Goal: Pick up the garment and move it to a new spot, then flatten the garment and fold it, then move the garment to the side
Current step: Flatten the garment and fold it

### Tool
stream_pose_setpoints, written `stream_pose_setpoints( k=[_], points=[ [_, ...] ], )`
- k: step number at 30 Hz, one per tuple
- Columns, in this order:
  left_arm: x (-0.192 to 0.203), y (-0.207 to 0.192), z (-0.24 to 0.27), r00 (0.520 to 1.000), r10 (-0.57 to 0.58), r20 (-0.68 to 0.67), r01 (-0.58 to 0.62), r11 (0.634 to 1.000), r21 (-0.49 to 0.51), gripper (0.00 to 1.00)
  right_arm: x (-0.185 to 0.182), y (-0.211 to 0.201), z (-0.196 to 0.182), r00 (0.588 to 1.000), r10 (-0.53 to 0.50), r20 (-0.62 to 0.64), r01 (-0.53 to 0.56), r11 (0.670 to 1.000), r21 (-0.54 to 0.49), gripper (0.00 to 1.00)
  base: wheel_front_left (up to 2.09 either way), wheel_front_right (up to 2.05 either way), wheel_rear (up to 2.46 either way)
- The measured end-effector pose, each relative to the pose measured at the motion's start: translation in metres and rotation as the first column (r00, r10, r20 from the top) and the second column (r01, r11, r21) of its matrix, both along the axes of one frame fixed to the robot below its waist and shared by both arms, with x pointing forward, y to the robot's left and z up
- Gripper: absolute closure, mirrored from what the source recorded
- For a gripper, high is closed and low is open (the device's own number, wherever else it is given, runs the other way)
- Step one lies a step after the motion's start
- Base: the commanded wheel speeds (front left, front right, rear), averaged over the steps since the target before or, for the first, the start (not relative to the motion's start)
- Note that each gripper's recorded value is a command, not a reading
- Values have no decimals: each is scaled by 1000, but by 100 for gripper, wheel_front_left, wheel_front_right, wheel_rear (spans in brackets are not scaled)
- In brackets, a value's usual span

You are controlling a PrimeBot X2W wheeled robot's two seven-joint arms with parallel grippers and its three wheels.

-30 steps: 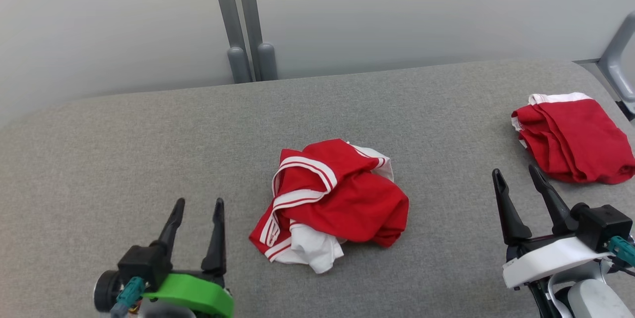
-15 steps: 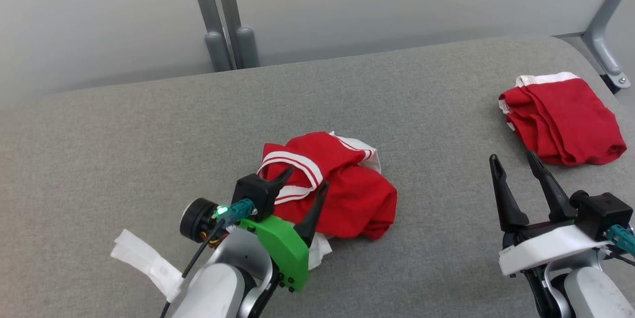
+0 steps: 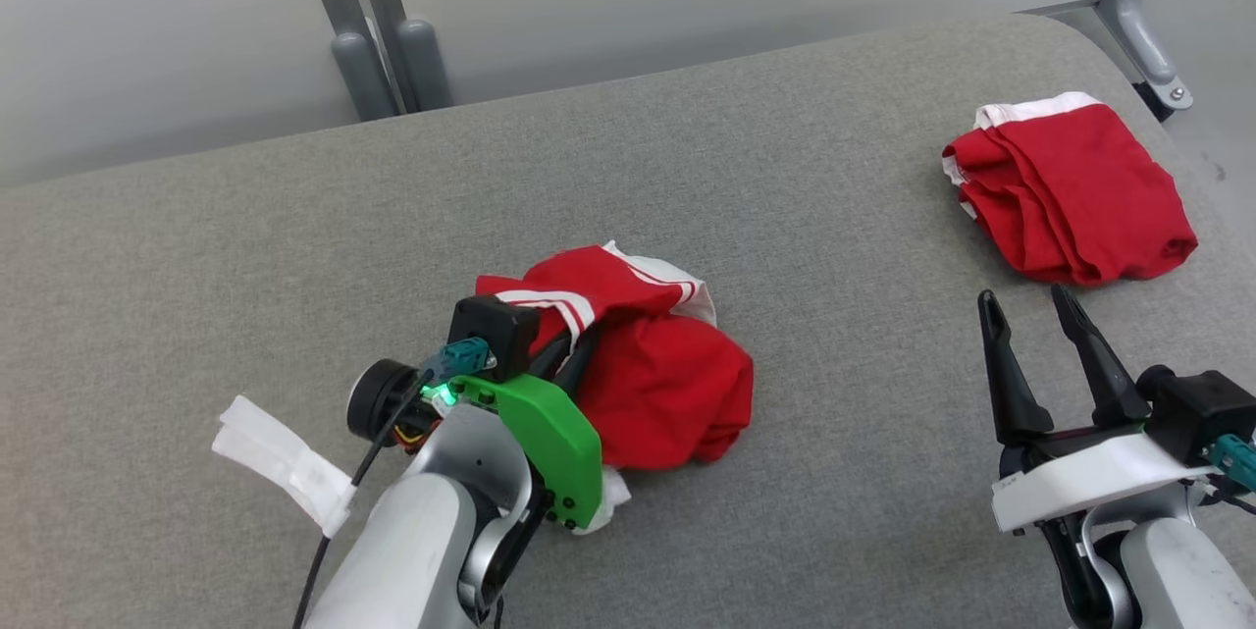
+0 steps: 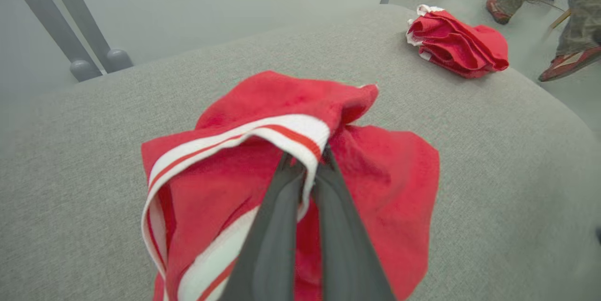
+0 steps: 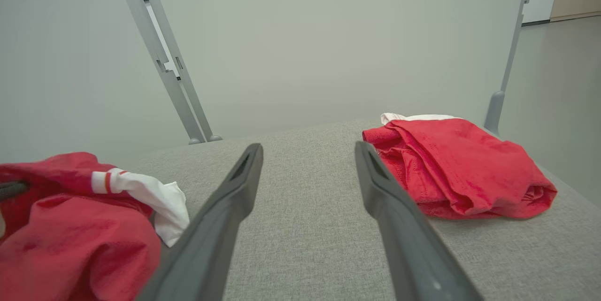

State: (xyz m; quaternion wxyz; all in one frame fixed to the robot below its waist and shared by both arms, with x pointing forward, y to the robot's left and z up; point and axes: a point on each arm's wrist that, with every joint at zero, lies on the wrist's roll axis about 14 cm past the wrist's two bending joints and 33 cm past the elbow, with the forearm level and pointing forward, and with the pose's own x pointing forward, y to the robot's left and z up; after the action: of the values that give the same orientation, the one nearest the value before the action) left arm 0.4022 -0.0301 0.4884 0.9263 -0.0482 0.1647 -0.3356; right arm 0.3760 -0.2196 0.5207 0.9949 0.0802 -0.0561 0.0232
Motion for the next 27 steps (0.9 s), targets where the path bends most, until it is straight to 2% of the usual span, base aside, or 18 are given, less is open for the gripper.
stream_pose_setpoints(
  k=[3,6,12,15,18,22,24,27],
  points=[
    [-3,0,19,999,4,45,-2,999,-55,100,-1,3,-4,1000,11,-11,-11,1000,0,0,0,0,0],
    [-4,18,32,995,52,90,-45,996,-78,100,0,10,-4,999,35,-13,-35,999,-2,0,0,0,0],
    [-2,111,43,950,276,149,-270,961,-57,100,9,36,-2,993,116,-2,-116,993,1,0,0,0,0],
    [-10,171,40,899,407,161,-411,912,-8,100,14,50,-1,988,156,2,-156,988,4,0,0,0,0],
    [-30,222,26,842,525,124,-531,847,22,100,17,62,-1,982,190,1,-190,982,6,0,0,0,0],
    [-58,274,1,754,653,72,-657,752,60,100,21,75,-1,974,226,1,-226,974,8,0,0,0,0],
    [-75,300,-16,698,715,49,-716,692,95,100,22,81,-1,970,242,0,-242,970,10,0,0,0,0],
    [-94,322,-36,632,775,27,-771,624,126,100,25,87,0,966,257,3,-257,966,9,0,0,0,0]
  ],
)
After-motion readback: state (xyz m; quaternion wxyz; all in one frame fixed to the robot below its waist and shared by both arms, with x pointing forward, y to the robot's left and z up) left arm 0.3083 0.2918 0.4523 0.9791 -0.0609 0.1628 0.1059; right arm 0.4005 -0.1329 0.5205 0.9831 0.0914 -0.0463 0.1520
